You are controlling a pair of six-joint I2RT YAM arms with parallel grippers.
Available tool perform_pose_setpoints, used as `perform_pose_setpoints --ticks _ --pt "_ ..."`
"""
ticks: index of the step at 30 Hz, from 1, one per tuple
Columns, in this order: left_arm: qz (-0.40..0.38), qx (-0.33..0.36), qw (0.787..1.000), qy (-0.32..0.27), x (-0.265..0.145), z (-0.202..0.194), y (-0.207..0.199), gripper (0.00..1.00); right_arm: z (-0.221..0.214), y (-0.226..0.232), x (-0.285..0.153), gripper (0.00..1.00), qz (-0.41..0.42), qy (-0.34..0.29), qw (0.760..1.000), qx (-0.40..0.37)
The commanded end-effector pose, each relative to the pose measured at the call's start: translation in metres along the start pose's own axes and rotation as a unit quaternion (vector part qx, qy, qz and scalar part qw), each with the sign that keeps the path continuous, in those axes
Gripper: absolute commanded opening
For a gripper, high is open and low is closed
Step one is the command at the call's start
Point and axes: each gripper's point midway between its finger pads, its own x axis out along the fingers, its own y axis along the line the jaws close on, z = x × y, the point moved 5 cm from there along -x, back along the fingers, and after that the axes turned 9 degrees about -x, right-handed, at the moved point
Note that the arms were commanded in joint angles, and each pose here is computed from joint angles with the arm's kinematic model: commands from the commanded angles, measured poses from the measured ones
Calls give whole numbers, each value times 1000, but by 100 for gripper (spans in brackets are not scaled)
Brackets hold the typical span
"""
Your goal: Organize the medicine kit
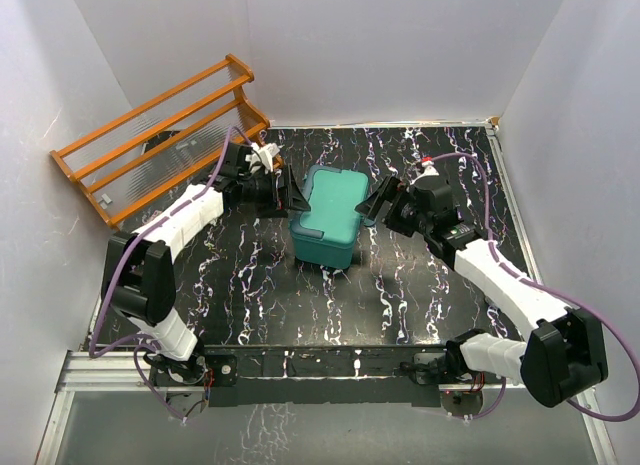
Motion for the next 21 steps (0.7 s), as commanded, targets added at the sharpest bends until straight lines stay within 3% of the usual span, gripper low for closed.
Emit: perform_pose_setpoints --ticks 1,4,13,21 --pt "-15 55 998 -17 -12 17 -22 89 27 -8 0 91 -39 -69 997 3" --pt "-21 59 998 -16 -5 29 -24 90 32 -11 8 98 -42 -77 996 9" --pt "-40 42 998 22 17 38 -20 87 23 -19 35 98 9 -38 998 55" --pt "-12 30 999 34 22 32 -5 84 10 -16 47 90 40 0 995 97"
